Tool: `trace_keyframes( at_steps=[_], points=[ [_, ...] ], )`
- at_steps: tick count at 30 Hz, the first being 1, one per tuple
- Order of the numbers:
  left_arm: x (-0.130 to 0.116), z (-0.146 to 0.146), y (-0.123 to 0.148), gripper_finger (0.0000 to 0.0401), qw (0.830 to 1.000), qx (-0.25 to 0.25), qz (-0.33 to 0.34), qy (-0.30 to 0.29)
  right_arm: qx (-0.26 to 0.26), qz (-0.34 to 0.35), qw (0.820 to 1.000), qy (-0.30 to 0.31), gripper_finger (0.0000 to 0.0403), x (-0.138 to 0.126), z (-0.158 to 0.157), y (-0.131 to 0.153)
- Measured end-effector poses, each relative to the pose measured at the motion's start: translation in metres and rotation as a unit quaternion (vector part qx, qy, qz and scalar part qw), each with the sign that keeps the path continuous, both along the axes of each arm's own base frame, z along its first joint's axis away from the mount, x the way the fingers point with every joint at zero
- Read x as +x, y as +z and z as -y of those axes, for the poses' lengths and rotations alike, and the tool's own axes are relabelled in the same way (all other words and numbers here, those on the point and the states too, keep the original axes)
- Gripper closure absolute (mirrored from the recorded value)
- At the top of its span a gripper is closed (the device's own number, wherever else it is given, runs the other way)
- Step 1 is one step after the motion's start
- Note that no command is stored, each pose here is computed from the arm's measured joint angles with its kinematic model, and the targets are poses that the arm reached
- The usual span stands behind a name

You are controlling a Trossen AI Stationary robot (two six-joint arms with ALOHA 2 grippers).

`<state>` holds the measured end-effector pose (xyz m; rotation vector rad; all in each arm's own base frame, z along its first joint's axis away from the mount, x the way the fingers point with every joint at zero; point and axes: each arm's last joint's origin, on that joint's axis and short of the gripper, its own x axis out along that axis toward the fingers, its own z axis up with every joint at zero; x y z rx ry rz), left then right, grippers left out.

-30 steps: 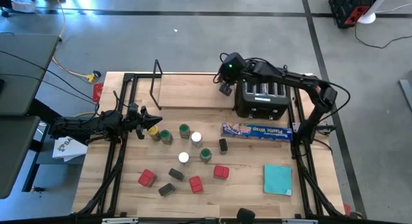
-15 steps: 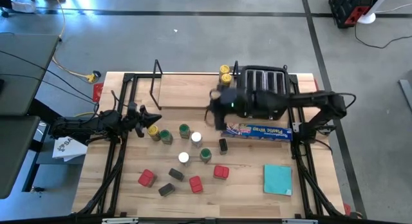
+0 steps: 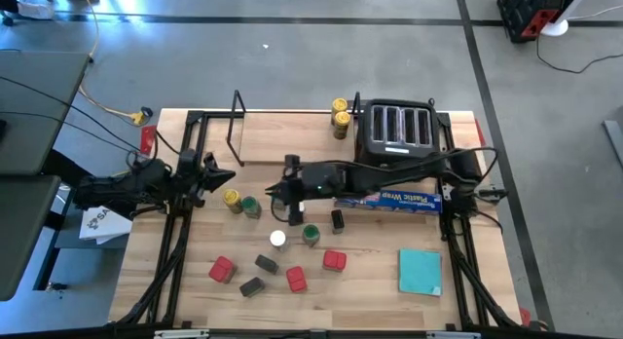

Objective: Shelf spices
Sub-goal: Put the yellow seasoning bottle on the shelf aligned with the other yellow seasoning bottle

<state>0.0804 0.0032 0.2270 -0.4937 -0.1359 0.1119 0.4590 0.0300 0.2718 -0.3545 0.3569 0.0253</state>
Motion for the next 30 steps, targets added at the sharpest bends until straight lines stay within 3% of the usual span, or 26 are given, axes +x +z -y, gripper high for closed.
trace_keyframes(
  at_steps=[7, 10, 13, 15, 18, 22, 24, 28, 30],
  points=[
    [-0.020, 0.000, 0.052, 0.0400, 0.986, 0.020, -0.167, 0.000, -0.007, -0.162, 0.982, -0.094, 0.0324, -0.016, 0.005, 0.007],
    [-0.007, 0.000, 0.078, 0.0400, 0.979, 0.029, -0.200, 0.002, -0.010, -0.198, 0.973, -0.120, 0.0320, -0.027, 0.005, 0.014],
    [0.018, 0.002, 0.097, 0.0401, 0.965, 0.072, -0.253, -0.011, 0.001, -0.235, 0.965, -0.112, 0.0320, -0.035, 0.001, 0.013],
    [0.032, 0.003, 0.104, 0.0401, 0.943, 0.101, -0.317, -0.018, 0.007, -0.265, 0.958, -0.113, 0.0320, -0.042, -0.003, 0.012],
    [0.046, 0.004, 0.109, 0.0401, 0.891, 0.124, -0.437, -0.020, 0.015, -0.299, 0.946, -0.123, 0.0320, -0.054, -0.012, 0.013],
    [0.058, 0.003, 0.111, 0.0401, 0.828, 0.136, -0.544, -0.012, 0.008, -0.333, 0.935, -0.125, 0.0320, -0.063, -0.028, 0.009],
    [0.066, 0.003, 0.110, 0.0401, 0.815, 0.140, -0.562, -0.003, -0.003, -0.333, 0.935, -0.122, 0.0320, -0.065, -0.036, 0.009],
    [0.081, 0.005, 0.107, 0.0397, 0.792, 0.145, -0.590, -0.055, -0.023, -0.337, 0.934, -0.114, 0.0320, -0.069, -0.051, 0.006],
    [0.085, 0.006, 0.105, 0.0384, 0.770, 0.148, -0.616, -0.076, -0.030, -0.335, 0.935, -0.113, 0.0320, -0.070, -0.056, 0.006]
  ],
)
